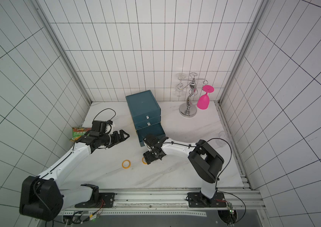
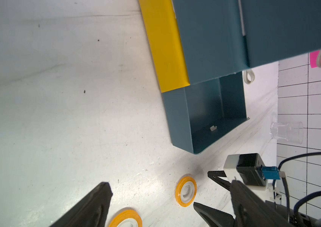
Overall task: Place the transparent tape into the drawer according to color
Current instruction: Open the drawer in the storage box, then pick up the tape at the center of the board.
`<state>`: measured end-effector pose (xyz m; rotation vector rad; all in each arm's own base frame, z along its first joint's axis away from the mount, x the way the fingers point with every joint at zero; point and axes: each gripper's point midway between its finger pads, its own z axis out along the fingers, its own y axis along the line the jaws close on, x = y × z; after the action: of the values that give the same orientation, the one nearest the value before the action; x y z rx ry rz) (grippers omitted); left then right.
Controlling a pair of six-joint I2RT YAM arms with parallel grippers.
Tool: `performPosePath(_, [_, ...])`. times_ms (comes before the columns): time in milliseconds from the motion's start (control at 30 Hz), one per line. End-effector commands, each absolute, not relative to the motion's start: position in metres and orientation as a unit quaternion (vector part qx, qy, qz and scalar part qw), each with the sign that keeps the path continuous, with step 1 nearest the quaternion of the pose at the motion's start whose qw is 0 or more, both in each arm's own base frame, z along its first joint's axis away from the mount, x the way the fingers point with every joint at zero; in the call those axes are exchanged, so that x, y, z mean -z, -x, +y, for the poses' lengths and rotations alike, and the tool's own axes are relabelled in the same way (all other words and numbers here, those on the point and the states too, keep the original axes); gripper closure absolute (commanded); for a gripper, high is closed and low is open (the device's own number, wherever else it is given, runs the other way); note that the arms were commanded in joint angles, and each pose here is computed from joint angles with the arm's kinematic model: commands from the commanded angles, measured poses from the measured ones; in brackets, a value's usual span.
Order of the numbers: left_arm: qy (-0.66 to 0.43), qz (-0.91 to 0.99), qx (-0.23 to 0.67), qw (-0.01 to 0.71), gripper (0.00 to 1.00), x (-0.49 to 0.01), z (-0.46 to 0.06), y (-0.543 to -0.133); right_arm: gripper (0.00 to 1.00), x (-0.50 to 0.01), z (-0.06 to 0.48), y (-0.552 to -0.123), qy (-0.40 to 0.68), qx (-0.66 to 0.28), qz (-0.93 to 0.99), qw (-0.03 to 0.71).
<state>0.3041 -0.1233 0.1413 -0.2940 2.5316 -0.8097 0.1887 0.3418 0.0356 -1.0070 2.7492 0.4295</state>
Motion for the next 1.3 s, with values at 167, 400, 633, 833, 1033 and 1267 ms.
performPosePath(167, [0.119, 0.921, 0.289, 0.231, 0.02, -0.130, -0.119, -0.297, 0.37, -0.036, 0.347, -0.198, 0.359, -0.097, 0.924, 0.090])
performPosePath(400, [0.120, 0.923, 0.288, 0.227, 0.02, -0.124, -0.118, -0.295, 0.44, -0.027, 0.352, -0.200, 0.368, -0.080, 0.923, 0.079])
performPosePath(633, [0.120, 0.923, 0.288, 0.226, 0.02, -0.124, -0.117, -0.295, 0.51, -0.017, 0.355, -0.190, 0.387, -0.063, 0.918, 0.065])
performPosePath(833, [0.121, 0.923, 0.287, 0.225, 0.02, -0.123, -0.116, -0.295, 0.75, -0.007, 0.348, -0.184, 0.391, -0.046, 0.918, 0.048])
performPosePath(1033, [0.120, 0.923, 0.288, 0.224, 0.02, -0.123, -0.116, -0.295, 0.99, -0.011, 0.348, -0.185, 0.387, -0.045, 0.919, 0.054])
performPosePath(1267, [0.119, 0.923, 0.289, 0.223, 0.02, -0.123, -0.117, -0.294, 1.00, -0.053, 0.348, -0.204, 0.357, -0.076, 0.925, 0.109])
